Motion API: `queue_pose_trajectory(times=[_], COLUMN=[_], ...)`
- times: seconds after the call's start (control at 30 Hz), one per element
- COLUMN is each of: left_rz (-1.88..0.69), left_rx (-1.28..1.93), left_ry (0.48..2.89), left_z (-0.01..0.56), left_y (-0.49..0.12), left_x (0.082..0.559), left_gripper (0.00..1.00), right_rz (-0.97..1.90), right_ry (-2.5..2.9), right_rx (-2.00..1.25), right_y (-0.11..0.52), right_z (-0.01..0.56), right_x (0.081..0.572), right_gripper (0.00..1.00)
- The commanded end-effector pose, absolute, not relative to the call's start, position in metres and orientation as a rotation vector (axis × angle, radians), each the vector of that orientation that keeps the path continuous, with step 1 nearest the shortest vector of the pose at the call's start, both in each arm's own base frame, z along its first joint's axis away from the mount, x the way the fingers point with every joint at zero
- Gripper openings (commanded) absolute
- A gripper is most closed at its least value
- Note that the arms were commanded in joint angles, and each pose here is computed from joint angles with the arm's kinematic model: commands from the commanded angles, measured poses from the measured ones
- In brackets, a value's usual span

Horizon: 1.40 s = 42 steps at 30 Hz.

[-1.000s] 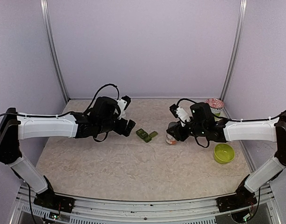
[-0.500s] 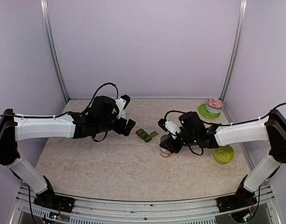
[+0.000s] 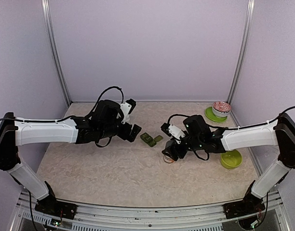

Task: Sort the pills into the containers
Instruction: Place the pill bottle at the center of the board, then pick up the pill bottle from the center of the board.

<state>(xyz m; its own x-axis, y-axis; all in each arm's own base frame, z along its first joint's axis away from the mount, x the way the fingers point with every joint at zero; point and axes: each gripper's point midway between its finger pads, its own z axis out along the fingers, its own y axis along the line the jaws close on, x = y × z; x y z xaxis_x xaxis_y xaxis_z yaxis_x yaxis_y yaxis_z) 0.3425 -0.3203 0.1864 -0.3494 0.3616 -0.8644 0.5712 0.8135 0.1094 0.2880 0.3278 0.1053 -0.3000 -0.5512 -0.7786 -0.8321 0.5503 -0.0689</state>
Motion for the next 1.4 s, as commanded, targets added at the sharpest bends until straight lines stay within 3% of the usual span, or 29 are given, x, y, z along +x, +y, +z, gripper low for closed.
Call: queue_pose_trajectory(times=[0.0, 0.17, 0.77, 1.17, 1.37], left_rz=[-0.312, -0.350, -0.534, -0.574, -0.556], left_rx=[0.716, 0.789, 1.219, 1.319, 1.345], left_ry=[1.928, 1.907, 1.841, 1.896, 1.929], left_z=[0.204, 0.207, 0.178, 0.139, 0.121], left_y=[-0.334, -0.355, -0.458, -0.492, -0.495], left_x=[0.339, 0.332, 0.289, 0.293, 0.295], left_gripper=[0.99, 0.99, 0.99, 0.99, 0.92], right_rz=[0.474, 0.461, 0.338, 0.297, 0.303], right_ry=[1.931, 1.895, 1.906, 1.908, 1.904], right_rx=[-1.104, -1.049, -0.468, -0.426, -0.439], right_y=[0.328, 0.315, 0.193, 0.179, 0.180], right_z=[0.134, 0.157, 0.199, 0.194, 0.192], right_x=[0.281, 0.278, 0.312, 0.312, 0.311], right_gripper=[0.87, 1.00, 1.00, 1.00, 1.00])
